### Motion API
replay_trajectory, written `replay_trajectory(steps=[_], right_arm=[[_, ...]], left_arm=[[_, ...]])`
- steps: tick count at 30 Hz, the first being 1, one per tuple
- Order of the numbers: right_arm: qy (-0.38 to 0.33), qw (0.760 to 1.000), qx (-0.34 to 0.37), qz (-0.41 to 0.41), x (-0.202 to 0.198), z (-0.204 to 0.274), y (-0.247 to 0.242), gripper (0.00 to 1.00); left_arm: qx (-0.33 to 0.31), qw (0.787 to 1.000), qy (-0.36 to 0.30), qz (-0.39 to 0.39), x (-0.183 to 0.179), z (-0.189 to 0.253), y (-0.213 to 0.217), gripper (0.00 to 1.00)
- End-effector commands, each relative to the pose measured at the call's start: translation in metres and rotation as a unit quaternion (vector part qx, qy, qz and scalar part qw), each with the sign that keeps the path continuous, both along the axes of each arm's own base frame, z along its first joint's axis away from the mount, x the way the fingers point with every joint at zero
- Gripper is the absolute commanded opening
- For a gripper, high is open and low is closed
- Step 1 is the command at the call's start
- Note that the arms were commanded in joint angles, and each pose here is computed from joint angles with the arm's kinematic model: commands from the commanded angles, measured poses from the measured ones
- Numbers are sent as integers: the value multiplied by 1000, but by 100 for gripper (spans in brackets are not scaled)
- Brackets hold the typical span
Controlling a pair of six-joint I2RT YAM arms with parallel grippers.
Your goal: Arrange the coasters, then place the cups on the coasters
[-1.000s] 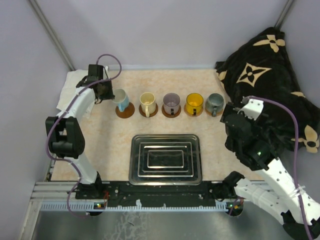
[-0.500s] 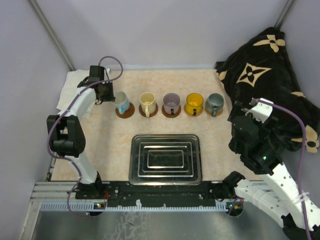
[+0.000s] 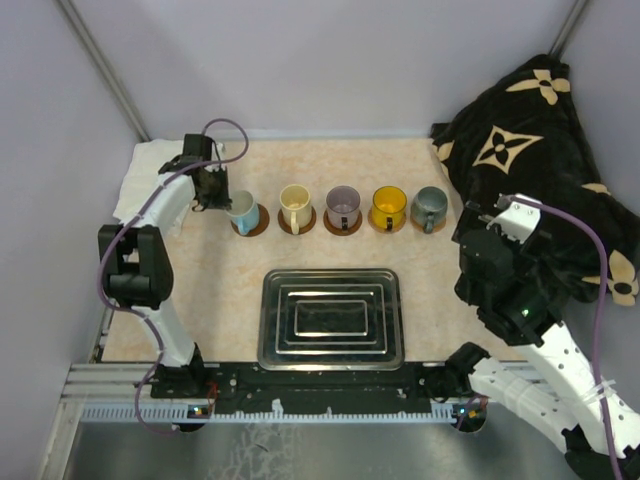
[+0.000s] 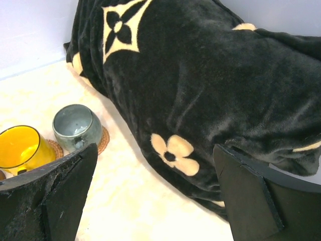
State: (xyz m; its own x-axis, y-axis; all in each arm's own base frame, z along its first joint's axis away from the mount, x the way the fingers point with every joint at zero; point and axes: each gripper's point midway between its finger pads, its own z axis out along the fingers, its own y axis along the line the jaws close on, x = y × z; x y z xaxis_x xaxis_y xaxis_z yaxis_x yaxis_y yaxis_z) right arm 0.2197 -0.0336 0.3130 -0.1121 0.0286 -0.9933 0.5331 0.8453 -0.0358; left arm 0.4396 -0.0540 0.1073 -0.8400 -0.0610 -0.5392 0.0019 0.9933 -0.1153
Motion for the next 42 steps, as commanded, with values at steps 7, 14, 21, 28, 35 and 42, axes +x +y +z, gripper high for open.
replay_trajectory(steps=[7, 14, 21, 28, 35, 42], right_arm=[[-20, 999, 32, 2, 4, 4, 4, 99], [-17, 999, 34, 7, 6, 2, 7, 99], [-14, 999, 37, 15, 8, -1, 11, 99], [-6, 999, 38, 23, 11, -6, 15, 99], [-9, 999, 27, 20, 13, -1, 14, 99], [-5, 1000, 15, 17, 21, -2, 15, 99]], left_arm=[[4, 1000, -18, -11, 19, 12, -9, 4], [8, 1000, -13, -5, 20, 13, -8, 18], [11, 1000, -18, -2, 20, 19, -7, 34], [14, 999, -36, 7, 24, 31, -5, 61], [23, 995, -94, 27, 28, 72, 3, 84], [32, 983, -170, 54, 24, 122, 14, 100]])
